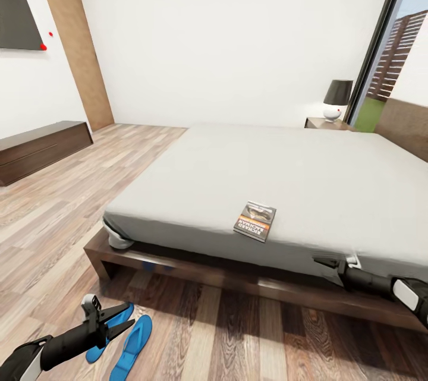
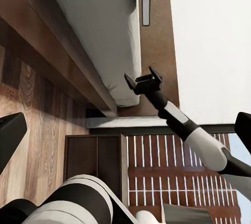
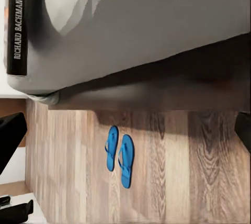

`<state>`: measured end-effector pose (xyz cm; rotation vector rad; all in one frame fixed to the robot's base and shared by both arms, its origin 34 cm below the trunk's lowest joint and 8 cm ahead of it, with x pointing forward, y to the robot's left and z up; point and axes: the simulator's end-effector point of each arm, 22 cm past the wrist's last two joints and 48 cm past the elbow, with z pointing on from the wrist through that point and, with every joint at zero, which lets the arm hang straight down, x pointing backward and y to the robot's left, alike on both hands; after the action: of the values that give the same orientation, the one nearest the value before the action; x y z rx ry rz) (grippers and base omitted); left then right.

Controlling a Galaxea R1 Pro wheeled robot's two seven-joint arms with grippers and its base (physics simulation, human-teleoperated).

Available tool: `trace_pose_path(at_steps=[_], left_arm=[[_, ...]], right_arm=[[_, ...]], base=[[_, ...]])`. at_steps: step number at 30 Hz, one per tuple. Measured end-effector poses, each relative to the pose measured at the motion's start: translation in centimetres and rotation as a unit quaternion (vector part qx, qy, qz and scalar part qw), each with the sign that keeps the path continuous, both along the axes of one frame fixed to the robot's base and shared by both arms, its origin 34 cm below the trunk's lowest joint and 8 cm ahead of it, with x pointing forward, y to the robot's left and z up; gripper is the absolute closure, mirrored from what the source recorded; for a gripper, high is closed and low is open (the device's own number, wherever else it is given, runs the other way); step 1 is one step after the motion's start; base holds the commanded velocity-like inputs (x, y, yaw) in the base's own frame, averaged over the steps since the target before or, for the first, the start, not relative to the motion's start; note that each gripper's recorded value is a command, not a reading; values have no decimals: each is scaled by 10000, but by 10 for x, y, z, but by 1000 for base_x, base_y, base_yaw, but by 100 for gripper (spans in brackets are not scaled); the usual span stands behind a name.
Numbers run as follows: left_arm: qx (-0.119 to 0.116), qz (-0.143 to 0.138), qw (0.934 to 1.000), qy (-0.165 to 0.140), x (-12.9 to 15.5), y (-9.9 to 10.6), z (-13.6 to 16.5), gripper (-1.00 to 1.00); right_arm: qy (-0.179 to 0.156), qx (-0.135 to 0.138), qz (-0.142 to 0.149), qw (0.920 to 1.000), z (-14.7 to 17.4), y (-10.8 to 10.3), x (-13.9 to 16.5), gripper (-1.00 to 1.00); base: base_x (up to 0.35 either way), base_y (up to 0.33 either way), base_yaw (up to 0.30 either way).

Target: In the bedroom, move the book from the bed onto either nightstand, and place the two sandals side by side next to the bed.

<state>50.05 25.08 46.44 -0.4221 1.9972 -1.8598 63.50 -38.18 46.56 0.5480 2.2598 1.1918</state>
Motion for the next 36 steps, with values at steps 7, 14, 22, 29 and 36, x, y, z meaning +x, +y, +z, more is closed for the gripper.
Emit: trace_pose_path(at_steps=[7, 14, 22, 29, 36], left_arm=[[-5, -5, 10000, 0, 0, -1, 0, -100], [-4, -4, 10000, 2, 0, -1, 0, -100], [1, -5, 10000, 7, 0, -1, -1, -100], [6, -3, 10000, 6, 0, -1, -1, -100], [12, -4, 10000, 8, 0, -1, -1, -100]], right_arm=[[240, -360, -117, 9990, -39, -12, -27, -100], [416, -586, -56, 9974, -69, -12, -56, -100], [809, -713, 42, 9942, -107, -13, -106, -100], [986, -906, 196, 9908, -128, -15, -137, -100], [1156, -1096, 280, 9868, -151, -19, -177, -100]], base=[[0, 0, 0], [0, 0, 0], [0, 0, 0], [0, 0, 0], [0, 0, 0]])
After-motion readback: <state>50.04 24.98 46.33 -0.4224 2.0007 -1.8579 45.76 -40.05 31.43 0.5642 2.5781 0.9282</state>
